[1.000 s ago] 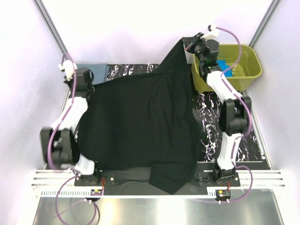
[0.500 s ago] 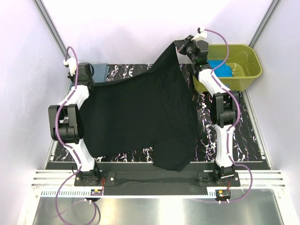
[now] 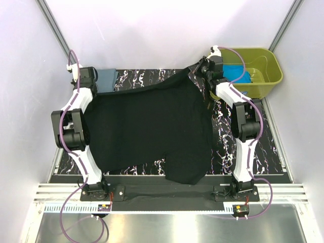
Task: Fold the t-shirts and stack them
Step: Flatten the tshirt out, then fold the tshirt
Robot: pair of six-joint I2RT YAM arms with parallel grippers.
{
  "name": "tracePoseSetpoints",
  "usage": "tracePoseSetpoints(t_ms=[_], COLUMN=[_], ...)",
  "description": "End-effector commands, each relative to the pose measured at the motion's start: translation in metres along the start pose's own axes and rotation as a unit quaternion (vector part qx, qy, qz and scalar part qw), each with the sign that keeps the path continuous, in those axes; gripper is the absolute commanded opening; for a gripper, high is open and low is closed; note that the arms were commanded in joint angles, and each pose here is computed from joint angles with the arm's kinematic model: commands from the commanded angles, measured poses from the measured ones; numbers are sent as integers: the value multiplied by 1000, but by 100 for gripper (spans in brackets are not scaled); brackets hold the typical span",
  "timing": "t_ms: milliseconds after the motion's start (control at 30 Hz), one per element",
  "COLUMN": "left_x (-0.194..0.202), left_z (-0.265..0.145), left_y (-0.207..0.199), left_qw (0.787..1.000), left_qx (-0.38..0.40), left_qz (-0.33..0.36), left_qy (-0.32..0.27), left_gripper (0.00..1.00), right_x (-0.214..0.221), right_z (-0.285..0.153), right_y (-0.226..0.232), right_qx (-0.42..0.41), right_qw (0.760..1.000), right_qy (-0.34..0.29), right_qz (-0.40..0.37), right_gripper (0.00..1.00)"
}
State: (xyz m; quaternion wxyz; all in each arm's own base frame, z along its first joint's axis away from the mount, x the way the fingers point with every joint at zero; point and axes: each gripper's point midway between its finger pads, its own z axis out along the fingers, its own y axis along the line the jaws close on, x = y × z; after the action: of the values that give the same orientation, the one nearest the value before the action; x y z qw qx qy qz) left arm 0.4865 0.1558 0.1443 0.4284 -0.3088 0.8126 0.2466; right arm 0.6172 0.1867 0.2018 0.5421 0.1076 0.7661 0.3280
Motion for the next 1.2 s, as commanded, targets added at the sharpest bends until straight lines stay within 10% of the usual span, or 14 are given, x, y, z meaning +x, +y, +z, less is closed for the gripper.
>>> tracePoseSetpoints(t_ms=[0,1167], left_x=[1,61], left_z=[4,17], left_y=[-4,28], left_qw=[1000,986], left_qx=[11,-3], left_qz=[-1,11], left_qy=[22,164], left_gripper=[0,0], right_x=[-61,-7], right_z=[-39,-121], right_y=[47,21], right_qx=[-18,85], right_qw=[998,994], right_qy=[-54,71], right_qz=[-16,-13], right_gripper=[0,0])
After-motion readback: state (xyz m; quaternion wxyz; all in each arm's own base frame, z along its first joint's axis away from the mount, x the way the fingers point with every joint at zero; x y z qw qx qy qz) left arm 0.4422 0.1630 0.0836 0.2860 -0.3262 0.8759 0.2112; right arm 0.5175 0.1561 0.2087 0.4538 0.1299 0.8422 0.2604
